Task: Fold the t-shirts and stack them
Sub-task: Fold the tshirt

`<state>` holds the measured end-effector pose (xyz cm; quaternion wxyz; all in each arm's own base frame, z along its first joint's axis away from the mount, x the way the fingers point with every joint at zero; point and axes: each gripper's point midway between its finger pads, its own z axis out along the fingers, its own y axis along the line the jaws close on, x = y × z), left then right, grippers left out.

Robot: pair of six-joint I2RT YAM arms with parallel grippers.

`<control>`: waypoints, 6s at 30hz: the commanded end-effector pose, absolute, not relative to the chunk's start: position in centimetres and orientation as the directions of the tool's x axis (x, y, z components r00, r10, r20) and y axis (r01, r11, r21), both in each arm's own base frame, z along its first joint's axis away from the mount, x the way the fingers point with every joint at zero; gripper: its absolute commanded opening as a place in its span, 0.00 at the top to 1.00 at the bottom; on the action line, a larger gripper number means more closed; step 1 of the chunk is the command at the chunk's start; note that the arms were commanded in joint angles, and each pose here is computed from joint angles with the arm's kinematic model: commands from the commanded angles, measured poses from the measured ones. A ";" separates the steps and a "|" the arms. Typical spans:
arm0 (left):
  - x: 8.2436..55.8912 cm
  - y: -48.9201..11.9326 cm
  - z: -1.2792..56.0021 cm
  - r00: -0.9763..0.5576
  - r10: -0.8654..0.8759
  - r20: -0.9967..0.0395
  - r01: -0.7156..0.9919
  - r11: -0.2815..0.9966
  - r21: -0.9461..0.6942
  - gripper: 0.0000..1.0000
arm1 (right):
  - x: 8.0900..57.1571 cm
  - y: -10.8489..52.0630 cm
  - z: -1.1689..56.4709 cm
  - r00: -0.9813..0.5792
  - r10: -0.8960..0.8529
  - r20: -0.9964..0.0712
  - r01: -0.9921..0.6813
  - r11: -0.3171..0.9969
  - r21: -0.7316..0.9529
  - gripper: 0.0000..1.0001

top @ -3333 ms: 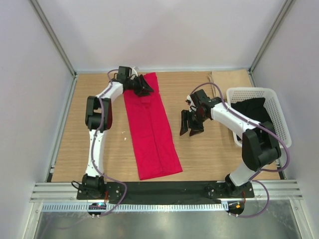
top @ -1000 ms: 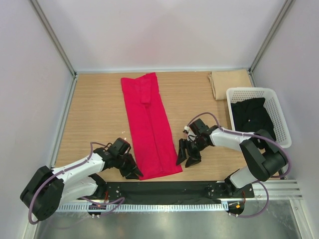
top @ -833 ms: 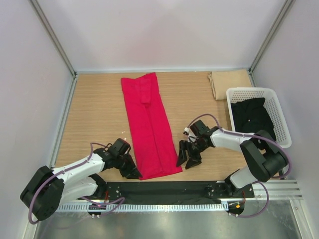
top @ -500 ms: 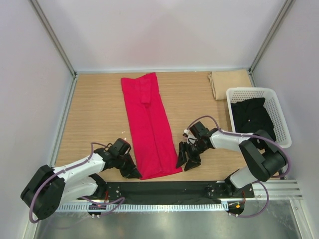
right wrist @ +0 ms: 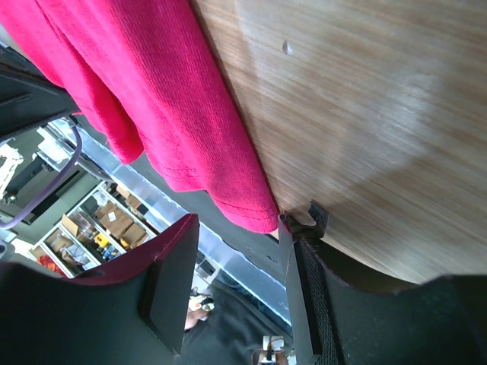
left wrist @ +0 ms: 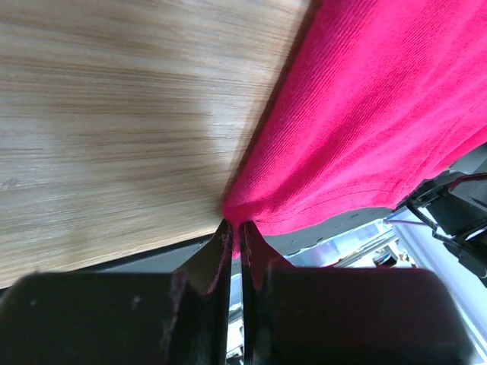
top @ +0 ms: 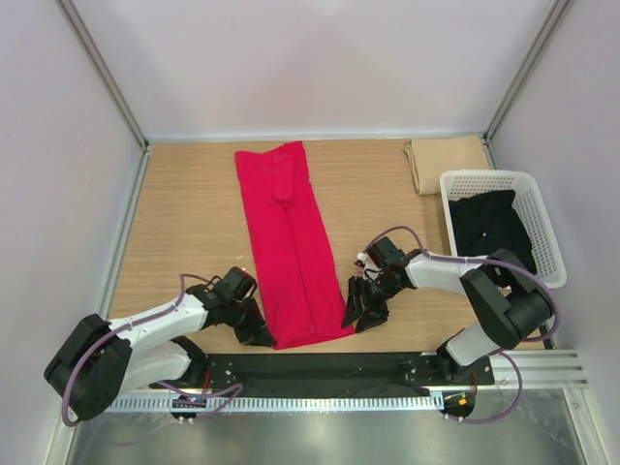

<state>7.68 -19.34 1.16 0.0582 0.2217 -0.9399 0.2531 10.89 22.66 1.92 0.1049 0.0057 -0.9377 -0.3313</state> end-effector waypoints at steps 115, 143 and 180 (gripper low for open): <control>44.0 -12.7 6.8 -0.842 -0.539 -0.016 -0.449 0.717 -0.533 1.00 | 48.3 32.0 8.0 -0.983 0.129 -0.133 -0.014 0.665 0.747 0.95; 45.3 -12.8 16.6 -0.800 -0.534 -0.274 -0.249 0.710 -0.658 0.52 | 51.7 30.9 14.7 -0.935 0.235 -0.264 -0.056 0.641 0.766 0.43; 52.8 -15.7 6.2 -0.808 -0.558 -0.189 -0.151 0.506 -0.849 0.84 | 56.4 34.0 7.8 -0.912 0.335 -0.236 -0.103 0.369 0.924 0.93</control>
